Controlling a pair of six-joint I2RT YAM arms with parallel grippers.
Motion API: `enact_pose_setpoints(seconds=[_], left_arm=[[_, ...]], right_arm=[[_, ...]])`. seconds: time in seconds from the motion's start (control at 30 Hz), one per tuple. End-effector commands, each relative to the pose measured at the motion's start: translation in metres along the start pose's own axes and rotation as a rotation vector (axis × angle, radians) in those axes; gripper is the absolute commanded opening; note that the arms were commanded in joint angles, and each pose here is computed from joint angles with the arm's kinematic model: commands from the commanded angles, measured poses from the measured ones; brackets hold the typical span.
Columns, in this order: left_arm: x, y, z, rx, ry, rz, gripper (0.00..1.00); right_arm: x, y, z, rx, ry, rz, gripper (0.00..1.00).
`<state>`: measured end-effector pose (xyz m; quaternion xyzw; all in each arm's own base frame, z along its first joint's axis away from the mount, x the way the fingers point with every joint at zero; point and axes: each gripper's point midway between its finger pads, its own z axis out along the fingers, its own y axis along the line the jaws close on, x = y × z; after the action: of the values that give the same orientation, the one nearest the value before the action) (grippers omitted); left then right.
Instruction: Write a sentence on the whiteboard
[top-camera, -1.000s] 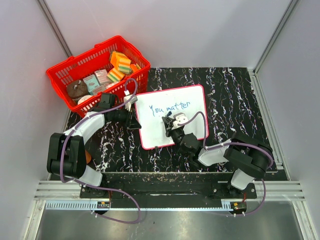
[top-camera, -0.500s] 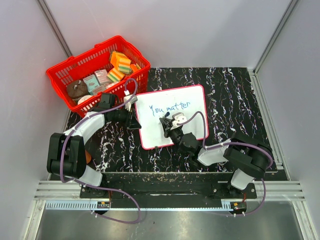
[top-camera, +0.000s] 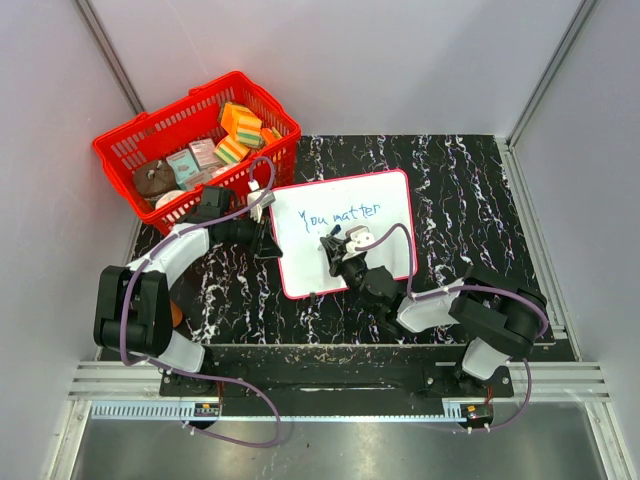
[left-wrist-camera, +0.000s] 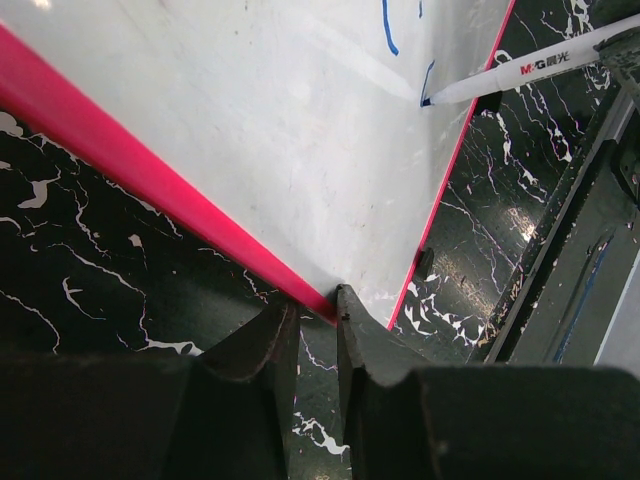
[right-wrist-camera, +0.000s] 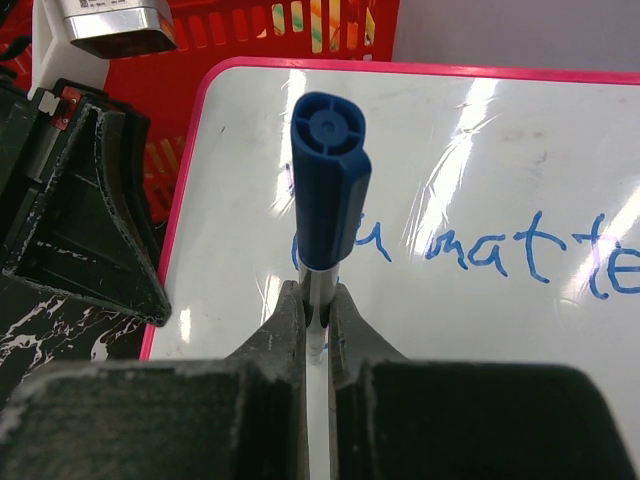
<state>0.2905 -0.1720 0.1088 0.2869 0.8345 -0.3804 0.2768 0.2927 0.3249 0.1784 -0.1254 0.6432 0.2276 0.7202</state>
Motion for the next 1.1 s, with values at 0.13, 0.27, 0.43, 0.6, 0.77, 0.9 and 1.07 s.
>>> enact_pose_setpoints(seconds=[0.13,0.27,0.43,0.6,0.77,0.9,1.07], left_arm=[[-0.020,-0.002,-0.006,-0.015,-0.057,0.123,0.00],[-0.021,-0.001,-0.006,-0.015,-0.059,0.125,0.00],[-0.019,-0.002,-0.005,-0.015,-0.056,0.120,0.00],[-0.019,-0.001,-0.005,-0.013,-0.056,0.121,0.00],[-0.019,-0.001,-0.005,-0.011,-0.055,0.121,0.00],[-0.019,-0.001,-0.005,-0.010,-0.056,0.122,0.00],[-0.019,-0.002,-0.005,-0.012,-0.057,0.126,0.00]], right_arm=[[0.001,-0.016,-0.005,0.082,0.018,-0.034,0.00],[-0.003,-0.020,-0.005,0.098,0.004,-0.035,0.00],[-0.019,-0.018,-0.003,0.092,-0.043,-0.035,0.00],[-0.045,-0.016,-0.005,0.072,-0.117,-0.022,0.00],[-0.056,-0.019,0.003,0.107,-0.143,-0.055,0.00],[-0.054,-0.018,0.012,0.117,-0.137,-0.068,0.00],[-0.051,-0.020,0.018,0.115,-0.134,-0.079,0.00]])
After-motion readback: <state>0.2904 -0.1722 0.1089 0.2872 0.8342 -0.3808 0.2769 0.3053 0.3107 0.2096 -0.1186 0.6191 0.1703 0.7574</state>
